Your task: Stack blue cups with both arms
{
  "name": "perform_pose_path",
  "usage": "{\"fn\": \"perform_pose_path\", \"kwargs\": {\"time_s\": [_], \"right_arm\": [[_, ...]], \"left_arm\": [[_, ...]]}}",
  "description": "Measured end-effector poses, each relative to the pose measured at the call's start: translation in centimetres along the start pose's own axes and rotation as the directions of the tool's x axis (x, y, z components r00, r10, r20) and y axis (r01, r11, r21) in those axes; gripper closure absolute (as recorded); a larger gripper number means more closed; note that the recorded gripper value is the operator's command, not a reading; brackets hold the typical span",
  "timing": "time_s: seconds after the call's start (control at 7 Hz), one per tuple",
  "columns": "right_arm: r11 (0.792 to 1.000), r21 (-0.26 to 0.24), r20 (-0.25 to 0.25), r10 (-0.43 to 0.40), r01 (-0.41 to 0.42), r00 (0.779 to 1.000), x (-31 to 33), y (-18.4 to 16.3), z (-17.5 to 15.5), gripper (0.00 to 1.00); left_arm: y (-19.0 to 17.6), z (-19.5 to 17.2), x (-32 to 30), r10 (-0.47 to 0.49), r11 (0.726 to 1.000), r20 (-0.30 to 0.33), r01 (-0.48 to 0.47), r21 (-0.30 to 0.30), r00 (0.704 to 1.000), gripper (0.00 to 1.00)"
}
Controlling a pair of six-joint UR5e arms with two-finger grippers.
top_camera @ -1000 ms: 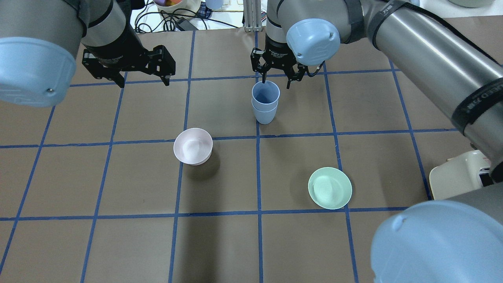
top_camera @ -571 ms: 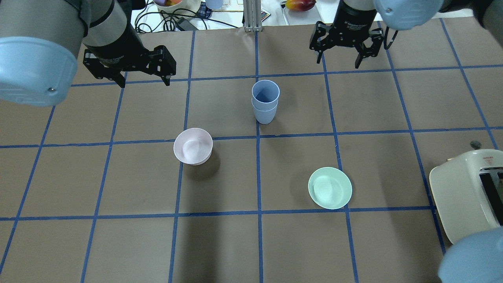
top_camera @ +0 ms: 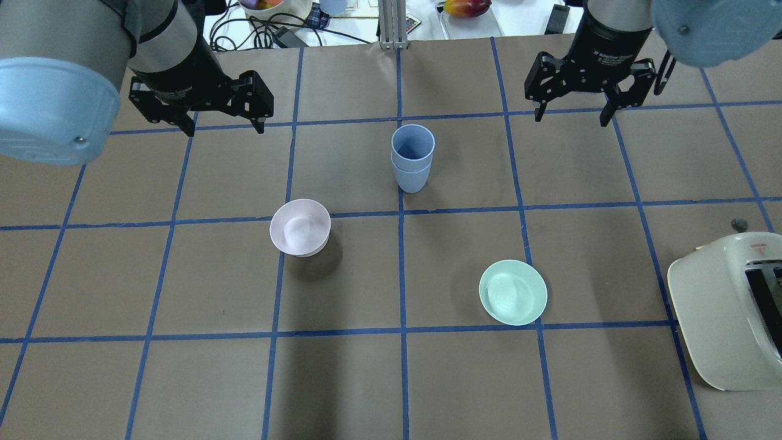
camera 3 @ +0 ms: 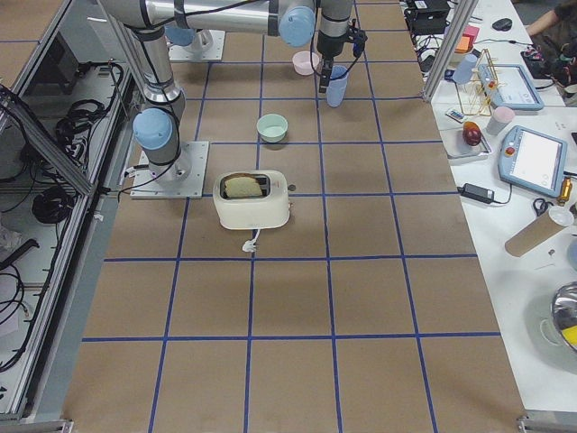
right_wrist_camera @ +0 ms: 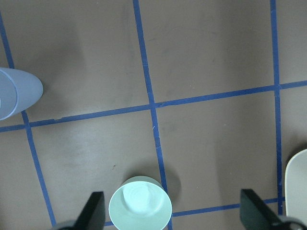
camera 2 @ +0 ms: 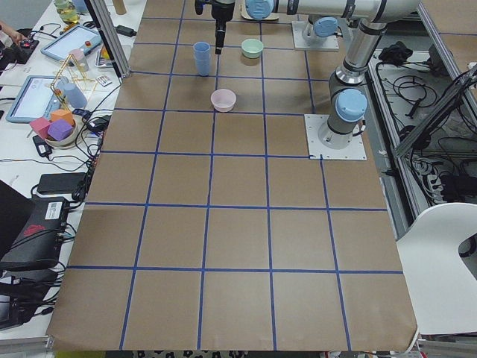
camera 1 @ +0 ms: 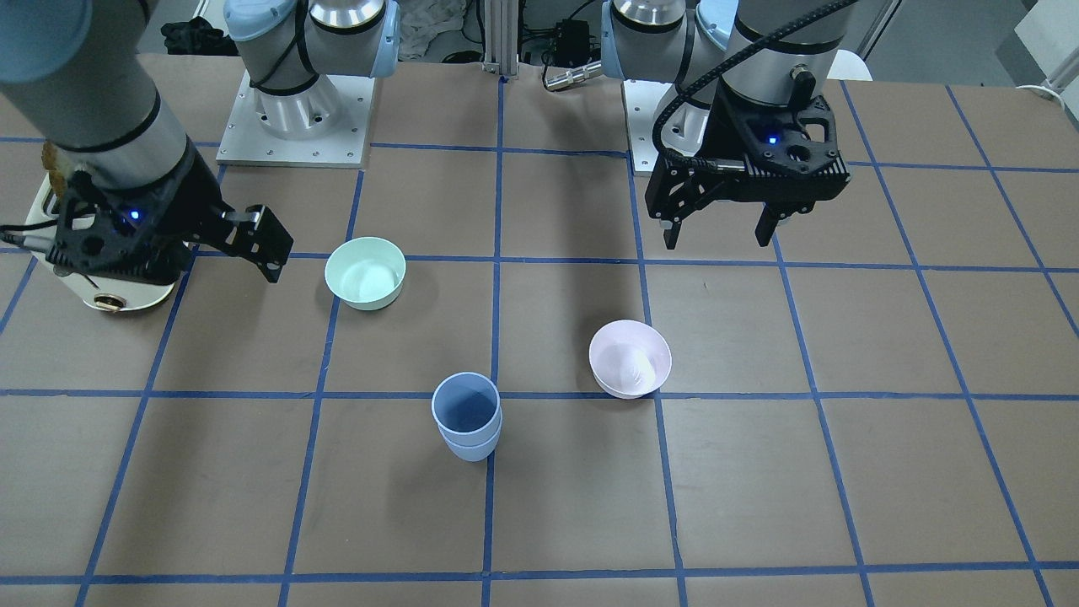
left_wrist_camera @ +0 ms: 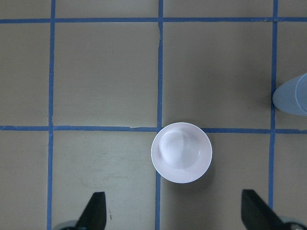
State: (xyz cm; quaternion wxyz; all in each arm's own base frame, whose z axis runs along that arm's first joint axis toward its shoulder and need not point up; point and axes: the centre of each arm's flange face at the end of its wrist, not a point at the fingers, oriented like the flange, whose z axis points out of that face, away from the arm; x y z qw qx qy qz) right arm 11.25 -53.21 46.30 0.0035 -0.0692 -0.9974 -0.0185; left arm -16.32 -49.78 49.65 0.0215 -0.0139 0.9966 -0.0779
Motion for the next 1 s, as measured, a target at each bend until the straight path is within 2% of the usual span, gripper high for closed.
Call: {"fn": "perform_pose_path", "kwargs": {"time_s": [0.43, 1.0], "right_arm": [[1.000, 0.004, -0.004, -0.008, 0.008, 1.000, 0.2, 3.2, -1.2, 0.00], [1.000, -0.005, -0.005, -0.009, 0.009, 1.000, 0.2, 3.9, -1.6, 0.00]], "left_arm": [[0.0, 0.0, 0.0, 0.000, 1.000, 0.000, 0.000, 0.000, 1.000, 0.00], [0.0, 0.0, 0.0, 0.000, 1.000, 0.000, 0.000, -0.001, 1.000, 0.00]]}}
